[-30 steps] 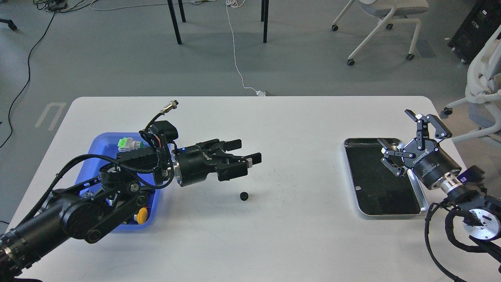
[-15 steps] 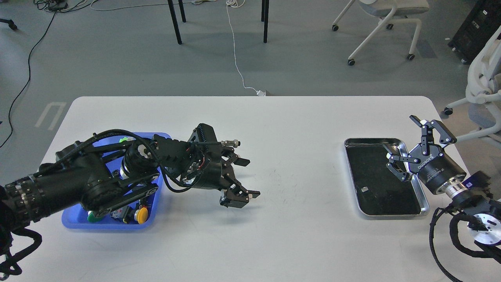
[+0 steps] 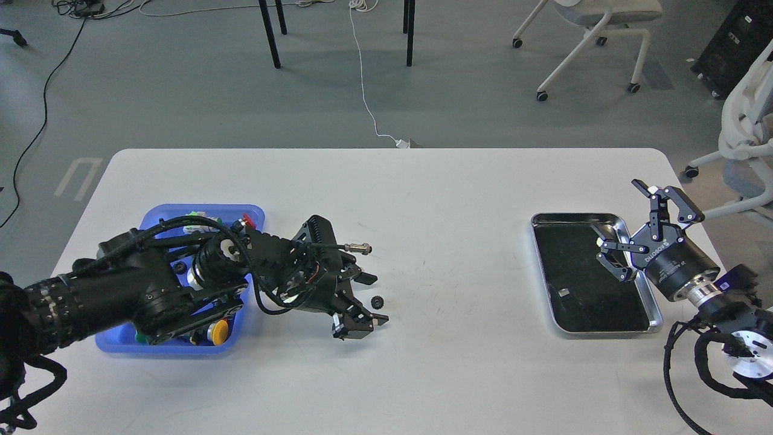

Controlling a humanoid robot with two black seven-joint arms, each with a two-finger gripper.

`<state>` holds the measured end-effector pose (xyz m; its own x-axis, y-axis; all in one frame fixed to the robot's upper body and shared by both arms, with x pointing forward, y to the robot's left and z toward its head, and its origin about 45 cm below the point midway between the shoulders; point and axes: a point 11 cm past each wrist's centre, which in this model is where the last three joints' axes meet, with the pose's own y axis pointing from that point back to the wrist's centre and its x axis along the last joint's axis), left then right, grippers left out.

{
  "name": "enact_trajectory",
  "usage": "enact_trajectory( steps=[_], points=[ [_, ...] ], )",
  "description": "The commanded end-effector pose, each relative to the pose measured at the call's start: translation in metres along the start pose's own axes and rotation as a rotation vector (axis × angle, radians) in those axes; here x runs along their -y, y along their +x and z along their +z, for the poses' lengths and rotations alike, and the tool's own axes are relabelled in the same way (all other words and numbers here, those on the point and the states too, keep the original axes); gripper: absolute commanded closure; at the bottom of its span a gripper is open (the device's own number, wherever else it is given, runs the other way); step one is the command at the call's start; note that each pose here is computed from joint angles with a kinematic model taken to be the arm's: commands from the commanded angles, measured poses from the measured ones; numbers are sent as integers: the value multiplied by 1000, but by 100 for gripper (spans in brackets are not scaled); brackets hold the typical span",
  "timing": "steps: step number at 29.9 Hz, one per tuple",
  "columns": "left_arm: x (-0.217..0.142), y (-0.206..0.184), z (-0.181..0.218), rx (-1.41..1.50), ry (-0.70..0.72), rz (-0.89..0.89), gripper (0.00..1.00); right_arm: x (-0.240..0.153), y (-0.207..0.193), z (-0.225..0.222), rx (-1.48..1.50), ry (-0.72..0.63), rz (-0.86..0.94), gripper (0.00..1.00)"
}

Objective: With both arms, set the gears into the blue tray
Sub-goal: 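Close the left gripper on the black part, then carry the black part with the left gripper over the blue tray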

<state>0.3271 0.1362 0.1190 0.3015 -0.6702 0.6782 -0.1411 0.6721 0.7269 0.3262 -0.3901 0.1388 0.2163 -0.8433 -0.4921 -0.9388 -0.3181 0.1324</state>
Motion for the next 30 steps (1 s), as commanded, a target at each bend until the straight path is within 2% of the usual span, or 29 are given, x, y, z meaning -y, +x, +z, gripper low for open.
enact_trajectory(
  steps=[1, 5, 8, 12, 19, 24, 27, 30],
  points=[
    [0, -4, -1, -3, 4, -11, 37, 0, 0, 1, -4, -3, -2, 2],
    [4, -5, -2, -10, 7, -15, 48, 0, 0, 1, -4, -3, -2, 2],
    [5, -5, -2, -11, 8, -15, 69, 0, 0, 0, -5, -3, -1, 2],
    [6, -5, -2, -13, 7, -16, 80, 0, 0, 0, -5, -3, -1, 2],
    [9, -1, 0, -8, 0, -7, 89, 0, 0, 2, -5, -7, -2, 2],
    [0, 12, -7, 7, 19, 20, 88, 0, -1, 2, -5, -8, -4, 2],
    [-34, 28, -34, 40, 95, 47, 88, 0, -1, 3, -4, -8, -5, 2],
    [-77, 27, -51, 64, 161, 35, 87, 1, -2, 4, 0, -8, -7, 2]
  ],
)
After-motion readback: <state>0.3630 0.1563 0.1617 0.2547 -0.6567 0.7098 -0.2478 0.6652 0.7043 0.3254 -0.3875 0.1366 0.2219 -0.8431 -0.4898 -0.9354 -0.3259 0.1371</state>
